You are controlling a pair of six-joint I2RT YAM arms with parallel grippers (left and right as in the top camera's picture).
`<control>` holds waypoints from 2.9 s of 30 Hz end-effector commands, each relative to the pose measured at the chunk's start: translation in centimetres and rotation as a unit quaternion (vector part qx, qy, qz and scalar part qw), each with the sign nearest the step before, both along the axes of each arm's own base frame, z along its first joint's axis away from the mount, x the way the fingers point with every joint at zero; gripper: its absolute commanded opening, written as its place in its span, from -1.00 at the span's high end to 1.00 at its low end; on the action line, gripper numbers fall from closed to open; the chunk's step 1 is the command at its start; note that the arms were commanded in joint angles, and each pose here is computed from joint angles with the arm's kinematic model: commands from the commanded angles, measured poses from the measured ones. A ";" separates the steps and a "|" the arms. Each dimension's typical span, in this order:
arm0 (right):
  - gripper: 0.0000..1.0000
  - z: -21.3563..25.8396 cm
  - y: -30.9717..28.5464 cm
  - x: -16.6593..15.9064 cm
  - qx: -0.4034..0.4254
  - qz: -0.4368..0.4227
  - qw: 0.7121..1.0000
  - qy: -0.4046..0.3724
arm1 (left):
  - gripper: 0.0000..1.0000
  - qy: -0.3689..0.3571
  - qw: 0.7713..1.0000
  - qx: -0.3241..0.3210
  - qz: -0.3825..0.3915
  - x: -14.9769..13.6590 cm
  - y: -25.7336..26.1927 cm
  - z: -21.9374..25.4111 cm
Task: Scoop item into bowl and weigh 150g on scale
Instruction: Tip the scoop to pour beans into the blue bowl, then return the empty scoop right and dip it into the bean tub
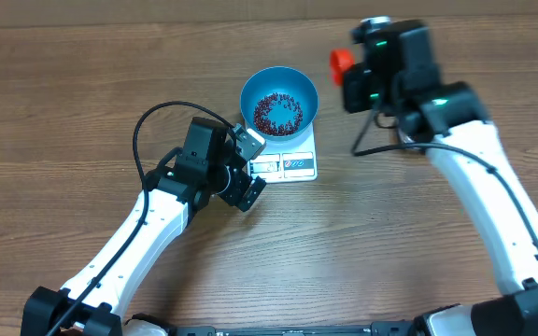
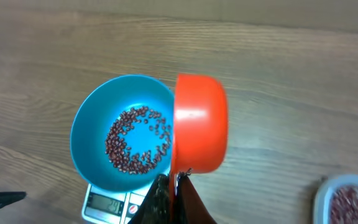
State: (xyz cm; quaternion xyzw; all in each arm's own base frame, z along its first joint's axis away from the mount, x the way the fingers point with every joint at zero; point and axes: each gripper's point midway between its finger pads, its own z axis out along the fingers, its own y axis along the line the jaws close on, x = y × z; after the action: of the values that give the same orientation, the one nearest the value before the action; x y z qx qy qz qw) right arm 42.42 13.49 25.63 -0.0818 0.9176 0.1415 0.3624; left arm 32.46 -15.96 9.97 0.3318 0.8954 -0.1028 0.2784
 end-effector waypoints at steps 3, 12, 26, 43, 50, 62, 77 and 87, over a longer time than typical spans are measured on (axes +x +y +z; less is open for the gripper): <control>0.93 1.8 -6.2 -0.5 0.064 -0.047 0.997 0.021 | -0.99 0.010 1.000 -0.003 -0.001 -0.3 -0.1 -0.6; 0.93 -2.5 -19.1 -1.2 -0.029 -0.193 0.978 0.077 | -0.99 0.010 1.000 -0.003 -0.001 -0.3 -0.1 -0.6; 0.92 -11.3 -20.8 -2.3 -0.074 -0.202 0.951 0.222 | -0.99 0.010 1.000 -0.003 -0.001 -0.3 -0.1 -0.6; 0.92 -11.6 -21.1 -2.4 -0.084 -0.196 0.950 0.227 | -0.99 0.010 1.000 -0.003 -0.001 -0.3 -0.1 -0.6; 0.93 -12.7 -22.2 -2.5 -0.111 -0.209 0.941 0.240 | -0.99 0.010 1.000 -0.003 -0.001 -0.3 -0.1 -0.6; 0.92 -17.5 -21.0 -2.3 -0.103 -0.164 0.936 0.294 | -0.99 0.010 1.000 -0.003 -0.001 -0.3 -0.1 -0.6; 0.93 -17.3 -16.6 -1.8 0.002 -0.094 0.952 0.292 | -0.99 0.010 1.000 -0.003 -0.001 -0.3 -0.1 -0.6; 0.93 -18.1 -15.7 -2.3 0.075 -0.073 0.944 0.314 | -0.99 0.010 1.000 -0.003 -0.001 -0.3 -0.1 -0.6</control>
State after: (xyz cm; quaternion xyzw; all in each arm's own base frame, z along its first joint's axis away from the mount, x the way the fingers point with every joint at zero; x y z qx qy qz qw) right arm 39.66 -3.43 7.65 0.0641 0.9861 0.1354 0.0713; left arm 32.46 -15.96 9.97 0.3318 0.8954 -0.1028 0.2784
